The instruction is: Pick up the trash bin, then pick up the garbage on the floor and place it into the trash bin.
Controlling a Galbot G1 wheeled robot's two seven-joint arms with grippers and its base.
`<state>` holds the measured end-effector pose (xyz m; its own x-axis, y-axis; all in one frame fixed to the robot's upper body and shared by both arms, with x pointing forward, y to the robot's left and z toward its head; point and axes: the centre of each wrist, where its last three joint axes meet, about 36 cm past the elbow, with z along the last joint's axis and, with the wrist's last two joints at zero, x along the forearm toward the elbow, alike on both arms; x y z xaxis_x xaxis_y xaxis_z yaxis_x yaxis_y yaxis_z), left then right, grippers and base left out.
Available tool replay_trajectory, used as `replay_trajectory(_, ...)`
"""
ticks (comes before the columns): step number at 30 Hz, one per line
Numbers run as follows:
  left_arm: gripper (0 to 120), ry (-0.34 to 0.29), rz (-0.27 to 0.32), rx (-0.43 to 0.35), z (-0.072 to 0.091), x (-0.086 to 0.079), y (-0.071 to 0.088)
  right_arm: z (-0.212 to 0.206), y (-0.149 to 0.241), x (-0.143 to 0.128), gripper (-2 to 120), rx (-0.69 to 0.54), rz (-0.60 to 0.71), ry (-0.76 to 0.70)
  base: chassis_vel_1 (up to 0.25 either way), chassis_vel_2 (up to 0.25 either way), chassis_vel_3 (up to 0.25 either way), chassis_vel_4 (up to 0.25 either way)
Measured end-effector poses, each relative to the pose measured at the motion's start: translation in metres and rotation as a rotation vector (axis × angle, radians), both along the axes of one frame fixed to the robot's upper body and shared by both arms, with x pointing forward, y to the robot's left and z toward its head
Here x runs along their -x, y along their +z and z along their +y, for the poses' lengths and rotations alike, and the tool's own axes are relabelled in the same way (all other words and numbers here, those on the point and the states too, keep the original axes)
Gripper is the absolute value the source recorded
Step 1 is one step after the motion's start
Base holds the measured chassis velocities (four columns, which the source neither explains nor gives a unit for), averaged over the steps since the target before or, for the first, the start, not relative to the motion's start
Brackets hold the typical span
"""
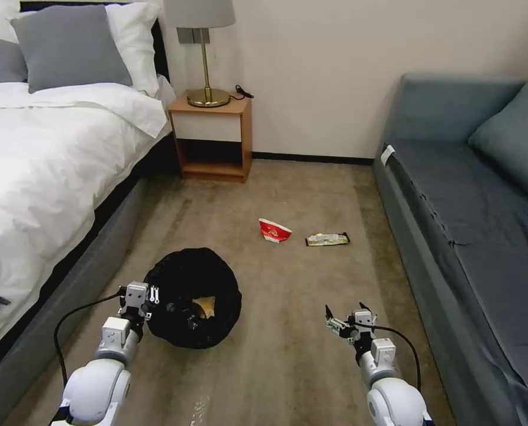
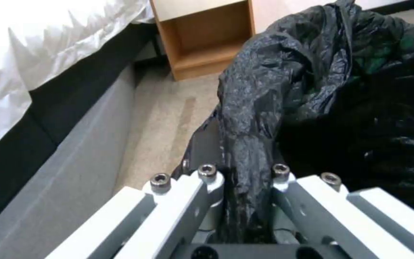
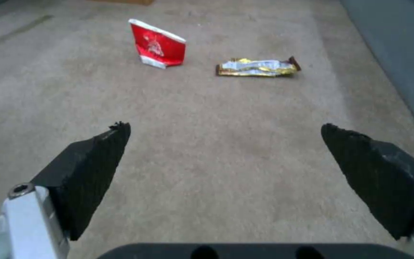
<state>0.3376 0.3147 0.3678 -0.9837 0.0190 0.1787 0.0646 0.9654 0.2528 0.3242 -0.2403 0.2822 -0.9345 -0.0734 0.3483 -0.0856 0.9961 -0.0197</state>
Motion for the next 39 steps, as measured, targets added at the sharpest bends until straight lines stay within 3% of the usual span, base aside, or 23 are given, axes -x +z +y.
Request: replay_trajectory(39,3,-0.023,0.002,-0.03,0.015,-0.001,-0.013,0.015,-0.017,0.003,100,-0.021,0.032,-0.011,-0.125,0.119,0.121,-0.12)
